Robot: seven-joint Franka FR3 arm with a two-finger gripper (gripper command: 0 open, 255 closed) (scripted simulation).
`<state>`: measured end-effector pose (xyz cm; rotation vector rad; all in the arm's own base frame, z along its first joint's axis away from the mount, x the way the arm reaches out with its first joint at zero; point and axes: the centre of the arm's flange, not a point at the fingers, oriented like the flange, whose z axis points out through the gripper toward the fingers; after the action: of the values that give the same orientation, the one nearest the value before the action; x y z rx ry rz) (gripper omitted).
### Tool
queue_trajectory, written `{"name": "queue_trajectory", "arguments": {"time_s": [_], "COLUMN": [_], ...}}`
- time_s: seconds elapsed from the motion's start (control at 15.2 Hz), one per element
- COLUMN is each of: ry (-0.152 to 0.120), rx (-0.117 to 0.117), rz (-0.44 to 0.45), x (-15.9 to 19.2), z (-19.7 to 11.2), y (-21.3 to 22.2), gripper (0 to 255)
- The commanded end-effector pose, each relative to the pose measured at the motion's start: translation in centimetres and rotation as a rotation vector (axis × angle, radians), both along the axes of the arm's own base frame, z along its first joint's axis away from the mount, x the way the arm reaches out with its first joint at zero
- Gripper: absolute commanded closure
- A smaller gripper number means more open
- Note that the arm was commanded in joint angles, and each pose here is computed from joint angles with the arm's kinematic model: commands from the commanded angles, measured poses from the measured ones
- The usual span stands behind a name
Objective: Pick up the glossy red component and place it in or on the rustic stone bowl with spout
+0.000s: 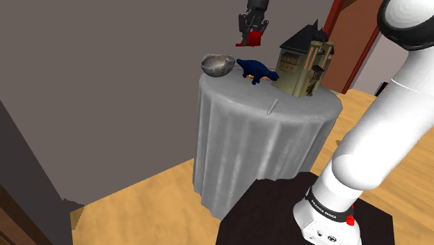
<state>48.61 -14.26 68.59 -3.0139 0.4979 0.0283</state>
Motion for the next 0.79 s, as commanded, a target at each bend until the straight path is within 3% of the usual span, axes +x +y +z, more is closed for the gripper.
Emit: {"name": "queue_trajectory", "arguments": {"time_s": [0.0,0.53,0.73], "ry": [-0.001,-0.001,-0.001], "rx": [-0.001,-0.001,-0.001], "rz": [0.0,0.0,0.0], "x": [2.5,13.7,13.7], "z": [-0.3,-0.5,-2.1], "y": [-0.3,-1.0,-1.0], "gripper": [255,255,255]}}
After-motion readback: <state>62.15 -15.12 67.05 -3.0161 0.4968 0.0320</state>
